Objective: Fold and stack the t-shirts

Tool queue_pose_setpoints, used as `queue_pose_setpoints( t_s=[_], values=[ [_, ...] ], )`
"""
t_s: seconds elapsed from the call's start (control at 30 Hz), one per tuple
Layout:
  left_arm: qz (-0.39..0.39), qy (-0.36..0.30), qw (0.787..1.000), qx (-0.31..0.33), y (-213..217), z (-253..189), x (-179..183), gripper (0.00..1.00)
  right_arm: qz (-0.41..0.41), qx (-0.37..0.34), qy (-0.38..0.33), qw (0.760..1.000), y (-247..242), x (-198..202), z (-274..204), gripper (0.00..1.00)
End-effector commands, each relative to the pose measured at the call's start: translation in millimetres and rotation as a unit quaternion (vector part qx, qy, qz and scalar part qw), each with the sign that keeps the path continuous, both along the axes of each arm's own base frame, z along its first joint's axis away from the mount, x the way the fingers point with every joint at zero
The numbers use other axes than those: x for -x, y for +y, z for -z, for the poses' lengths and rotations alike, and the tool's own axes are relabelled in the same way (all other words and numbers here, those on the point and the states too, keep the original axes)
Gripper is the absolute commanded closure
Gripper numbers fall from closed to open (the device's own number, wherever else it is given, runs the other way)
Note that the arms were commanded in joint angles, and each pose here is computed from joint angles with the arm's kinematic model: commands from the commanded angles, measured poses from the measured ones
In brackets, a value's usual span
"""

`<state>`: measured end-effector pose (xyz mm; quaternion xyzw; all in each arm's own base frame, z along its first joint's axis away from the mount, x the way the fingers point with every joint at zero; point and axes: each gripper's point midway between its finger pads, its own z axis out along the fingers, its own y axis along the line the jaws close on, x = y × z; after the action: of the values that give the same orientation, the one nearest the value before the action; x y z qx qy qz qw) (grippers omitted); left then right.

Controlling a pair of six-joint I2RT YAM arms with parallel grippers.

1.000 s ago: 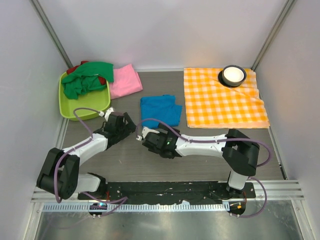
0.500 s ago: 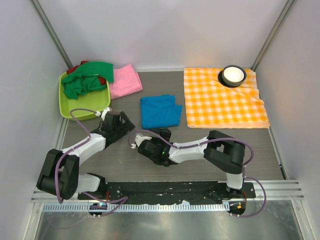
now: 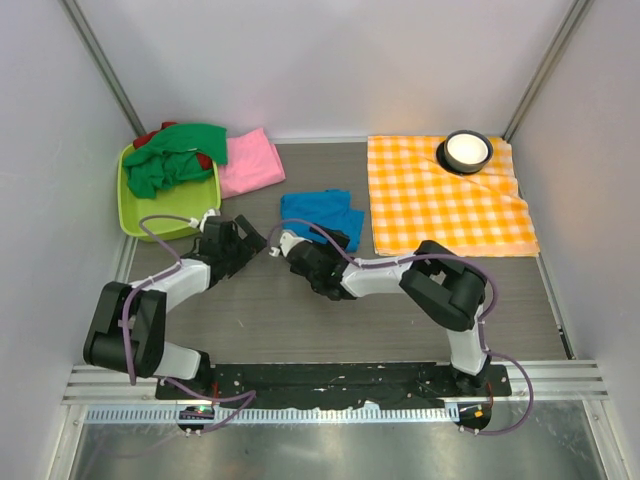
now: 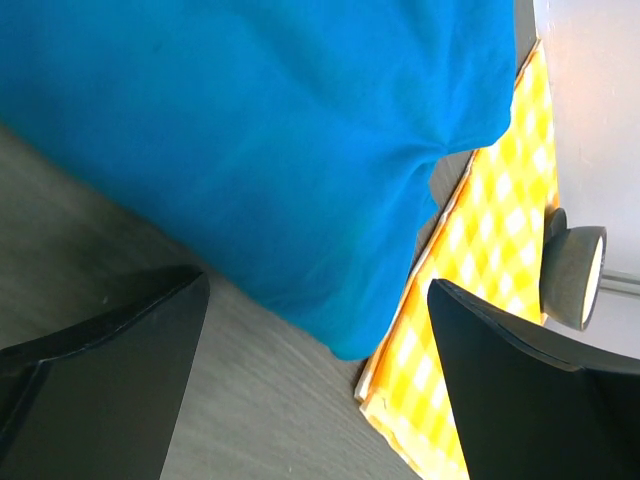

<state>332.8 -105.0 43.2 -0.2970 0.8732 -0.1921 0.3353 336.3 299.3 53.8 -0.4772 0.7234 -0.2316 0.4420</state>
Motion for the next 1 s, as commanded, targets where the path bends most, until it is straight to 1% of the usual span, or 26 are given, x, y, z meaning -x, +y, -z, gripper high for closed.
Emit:
queue_pose_setpoints(
  t_s=[0.0, 0.07, 0.17, 0.2, 0.23, 0.27, 0.3, 0.37, 0.4, 0.43, 0.47, 0.53, 0.63, 0.67, 0.7, 0.87, 0.9, 0.93, 0.97],
  values=[
    [0.009, 0.024, 0.999, 0.021, -5.7, 12.1, 3.0, 0.00, -0.026, 0.012, 0.062, 0.998, 6.0, 2.5, 43.2, 0.02],
    [0.010, 0.027, 0.999, 0.020, -5.4, 15.6, 3.9, 0.00, -0.030, 0.016, 0.067, 0.997, 8.9, 1.7, 48.1, 0.03],
    [0.011, 0.031, 0.999, 0.023, -4.4, 20.2, 4.6, 0.00, -0.031, 0.022, 0.086, 0.996, 11.0, 2.3, 58.8, 0.13],
    [0.011, 0.031, 0.999, 0.023, -4.4, 21.6, 4.6, 0.00, -0.029, 0.020, 0.091, 0.995, 10.9, 0.8, 60.6, 0.22],
    [0.013, 0.034, 0.999, 0.026, -4.8, 23.4, 5.3, 0.00, -0.030, 0.012, 0.096, 0.995, 15.3, 0.0, 62.1, 0.30],
    [0.011, 0.036, 0.999, 0.028, -3.6, 24.7, 4.9, 0.00, -0.028, 0.021, 0.107, 0.994, 11.6, 2.5, 65.4, 0.39],
    [0.011, 0.041, 0.999, 0.030, -4.0, 27.7, 6.2, 0.00, -0.025, 0.019, 0.109, 0.994, 11.9, 3.0, 65.9, 0.53],
    [0.011, 0.040, 0.999, 0.033, -4.0, 27.9, 5.0, 0.00, -0.024, 0.018, 0.113, 0.993, 11.6, 4.1, 67.4, 0.64],
    [0.011, 0.042, 0.999, 0.034, -3.7, 28.8, 5.3, 0.00, -0.021, 0.018, 0.114, 0.993, 10.3, 4.0, 67.4, 0.74],
    [0.009, 0.039, 0.999, 0.033, -2.8, 27.7, 4.3, 0.00, -0.018, 0.018, 0.114, 0.993, 9.3, 3.7, 66.8, 0.81],
    [0.010, 0.039, 0.999, 0.035, -3.1, 26.7, 4.0, 0.00, -0.016, 0.020, 0.114, 0.993, 8.1, 4.6, 66.2, 0.85],
    [0.013, 0.037, 0.999, 0.035, -3.2, 25.2, 4.3, 0.00, -0.007, 0.016, 0.114, 0.993, 4.6, 6.2, 63.1, 0.99],
    [0.021, 0.029, 0.998, 0.050, -8.8, 17.6, 4.2, 0.00, 0.002, -0.008, 0.105, 0.994, 2.5, 9.3, 46.4, 0.99],
    [0.021, 0.029, 0.998, 0.060, -10.9, 17.7, 7.5, 0.00, 0.001, -0.026, 0.099, 0.995, 4.4, 8.9, 32.6, 0.99],
    [0.033, 0.018, 0.996, 0.081, -18.5, 11.9, 6.2, 0.00, 0.001, -0.034, 0.097, 0.995, 4.2, 9.8, 27.7, 0.99],
    [0.033, 0.005, 0.987, 0.155, -36.6, -2.9, 17.5, 0.00, 0.007, -0.055, 0.086, 0.995, 0.6, 11.6, 0.2, 0.99],
    [0.040, -0.024, 0.984, 0.173, -41.8, -13.6, 11.1, 0.00, 0.005, -0.067, 0.082, 0.994, 2.6, 11.4, -10.0, 0.99],
    [0.052, -0.028, 0.979, 0.194, -48.4, -17.3, 14.3, 0.00, 0.003, -0.073, 0.079, 0.994, 3.9, 10.8, -15.5, 0.99],
    [0.047, -0.021, 0.975, 0.215, -51.8, -16.3, 18.2, 0.00, 0.003, -0.076, 0.080, 0.994, 4.2, 11.4, -19.6, 0.99]
  ],
)
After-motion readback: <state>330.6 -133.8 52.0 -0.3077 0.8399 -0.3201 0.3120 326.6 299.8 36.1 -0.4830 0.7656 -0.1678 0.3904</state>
